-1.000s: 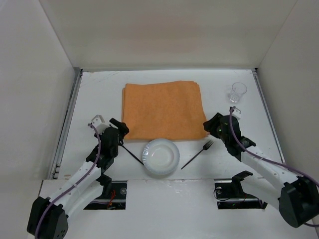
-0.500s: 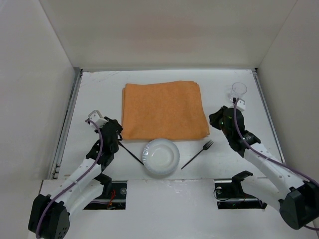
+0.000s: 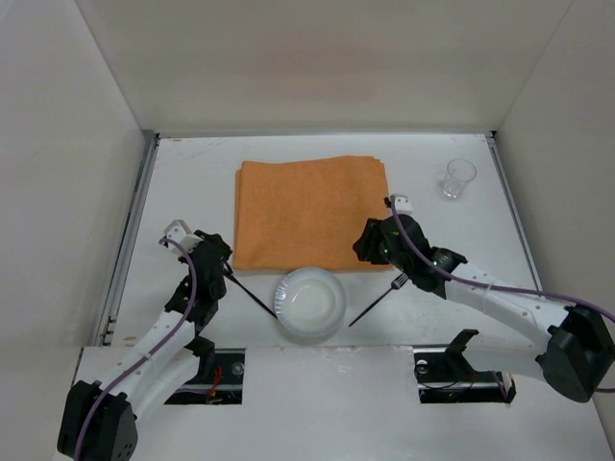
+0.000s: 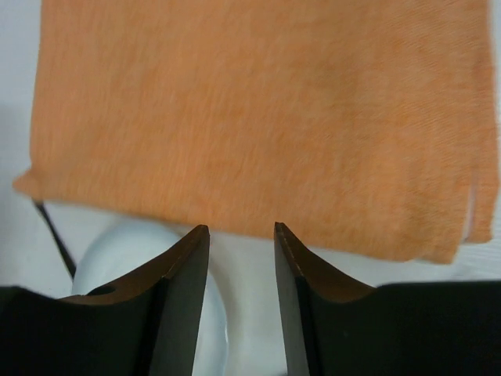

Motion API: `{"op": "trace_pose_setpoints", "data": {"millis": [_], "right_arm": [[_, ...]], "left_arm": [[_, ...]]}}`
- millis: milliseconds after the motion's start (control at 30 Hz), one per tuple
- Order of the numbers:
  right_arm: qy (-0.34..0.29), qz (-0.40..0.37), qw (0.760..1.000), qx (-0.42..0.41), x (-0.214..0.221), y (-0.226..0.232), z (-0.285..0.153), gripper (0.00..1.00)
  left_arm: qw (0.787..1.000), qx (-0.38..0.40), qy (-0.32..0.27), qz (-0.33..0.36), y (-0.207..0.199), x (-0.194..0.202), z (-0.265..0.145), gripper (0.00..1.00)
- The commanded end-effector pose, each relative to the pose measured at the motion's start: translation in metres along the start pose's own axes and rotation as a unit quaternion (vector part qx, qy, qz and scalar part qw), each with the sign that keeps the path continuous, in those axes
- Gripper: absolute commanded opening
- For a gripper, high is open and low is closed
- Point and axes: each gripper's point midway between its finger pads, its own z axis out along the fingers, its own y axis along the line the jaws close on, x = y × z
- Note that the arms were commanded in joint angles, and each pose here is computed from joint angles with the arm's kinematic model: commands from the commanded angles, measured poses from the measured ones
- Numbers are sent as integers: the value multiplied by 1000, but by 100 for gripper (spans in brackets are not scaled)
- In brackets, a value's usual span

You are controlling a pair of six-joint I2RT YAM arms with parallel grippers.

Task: Set the dinner table for one person

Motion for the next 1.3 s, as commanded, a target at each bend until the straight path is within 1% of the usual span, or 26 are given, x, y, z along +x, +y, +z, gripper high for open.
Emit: {"op": "trace_pose_setpoints", "data": {"millis": [0, 133, 267, 367, 533, 633, 767, 833, 1033, 1067, 1100, 1233, 1267], "right_arm": [[34, -34, 996, -81, 28, 28, -23, 49], [71, -30, 983, -166, 65, 50, -34, 59], [84, -17, 974, -212, 80, 63, -30, 66], [95, -18, 971, -217, 89, 65, -22, 68], [140, -24, 966, -217, 113, 63, -8, 68], [146, -17, 965, -217, 121, 63, -4, 68], [154, -13, 965, -214, 130, 59, 3, 66], [161, -10, 963, -214, 135, 59, 7, 64], [172, 11, 963, -209, 146, 53, 19, 53], [172, 17, 963, -209, 146, 52, 20, 48], [172, 23, 961, -216, 146, 54, 20, 41], [181, 36, 956, -228, 149, 54, 18, 20], [180, 43, 956, -229, 146, 54, 17, 16]], "left_arm": [[999, 10, -27, -30, -5, -13, 0, 23], [999, 27, -16, -32, -11, -8, -1, 27], [998, 38, -17, -39, -14, -6, 0, 30], [998, 38, -26, -48, -10, -9, -1, 32], [998, 33, -26, -55, -6, -8, 1, 38], [998, 23, -27, -56, -2, -6, 4, 44], [998, 23, -24, -55, -3, -4, 5, 46], [998, 18, -27, -56, -1, -5, 6, 47], [998, 22, -27, -57, -1, -4, 5, 48], [998, 19, -30, -60, 1, -6, 6, 48], [998, 19, -29, -60, 0, -6, 6, 48], [998, 20, -28, -58, 1, -4, 5, 48], [998, 18, -30, -59, 2, -5, 6, 48]]}}
